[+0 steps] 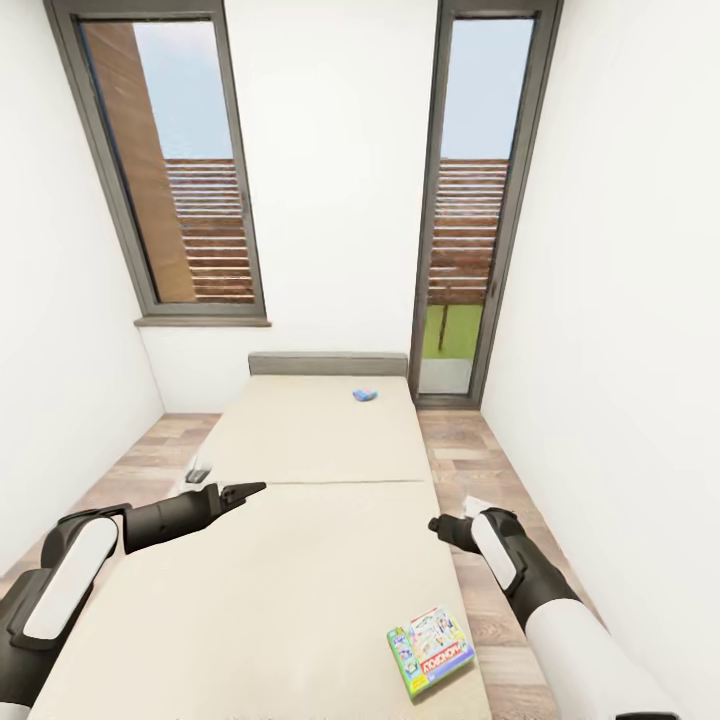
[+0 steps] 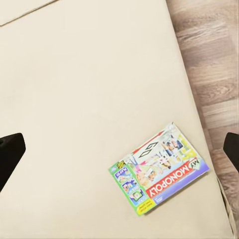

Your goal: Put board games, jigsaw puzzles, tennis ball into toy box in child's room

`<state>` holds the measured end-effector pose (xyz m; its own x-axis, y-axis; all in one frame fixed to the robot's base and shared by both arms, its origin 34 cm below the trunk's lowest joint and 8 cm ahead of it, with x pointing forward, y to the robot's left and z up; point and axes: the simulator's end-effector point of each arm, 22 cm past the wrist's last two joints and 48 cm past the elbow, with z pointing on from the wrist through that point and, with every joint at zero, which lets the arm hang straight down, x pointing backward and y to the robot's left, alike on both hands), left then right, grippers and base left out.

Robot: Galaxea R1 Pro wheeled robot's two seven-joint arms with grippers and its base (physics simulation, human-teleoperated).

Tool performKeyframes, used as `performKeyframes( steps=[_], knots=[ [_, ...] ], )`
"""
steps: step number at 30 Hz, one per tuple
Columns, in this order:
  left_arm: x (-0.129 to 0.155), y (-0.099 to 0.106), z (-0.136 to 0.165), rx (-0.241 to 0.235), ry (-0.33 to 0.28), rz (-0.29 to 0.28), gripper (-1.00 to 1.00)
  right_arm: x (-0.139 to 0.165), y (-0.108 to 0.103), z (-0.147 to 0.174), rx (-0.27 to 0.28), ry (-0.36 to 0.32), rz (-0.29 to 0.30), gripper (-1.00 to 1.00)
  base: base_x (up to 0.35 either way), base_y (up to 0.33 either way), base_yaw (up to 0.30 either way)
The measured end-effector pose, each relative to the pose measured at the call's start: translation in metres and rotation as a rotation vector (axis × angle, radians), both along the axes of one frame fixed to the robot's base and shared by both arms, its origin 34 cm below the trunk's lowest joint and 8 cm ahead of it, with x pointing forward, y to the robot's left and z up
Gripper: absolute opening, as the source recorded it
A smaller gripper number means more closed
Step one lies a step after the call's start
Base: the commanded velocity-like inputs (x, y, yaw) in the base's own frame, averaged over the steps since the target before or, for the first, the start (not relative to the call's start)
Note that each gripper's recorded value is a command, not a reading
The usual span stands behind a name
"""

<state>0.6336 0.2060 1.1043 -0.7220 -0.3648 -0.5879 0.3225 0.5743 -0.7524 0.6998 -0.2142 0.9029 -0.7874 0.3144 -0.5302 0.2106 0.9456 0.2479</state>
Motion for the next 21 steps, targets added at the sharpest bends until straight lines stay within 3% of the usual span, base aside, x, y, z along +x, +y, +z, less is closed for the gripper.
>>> performKeyframes(
  steps=[8,21],
  knots=[
    [0.001,-0.002,-0.008,0.001,0.015,-0.001,1.0,0.007,-0.002,-0.005,-0.007,-0.034,-0.021,1.0,0.0,0.0,0.0],
    [0.003,-0.002,-0.02,0.004,0.038,0.0,1.0,0.005,0.008,-0.017,-0.037,-0.023,0.023,1.0,0.0,0.0,0.0]
  ],
)
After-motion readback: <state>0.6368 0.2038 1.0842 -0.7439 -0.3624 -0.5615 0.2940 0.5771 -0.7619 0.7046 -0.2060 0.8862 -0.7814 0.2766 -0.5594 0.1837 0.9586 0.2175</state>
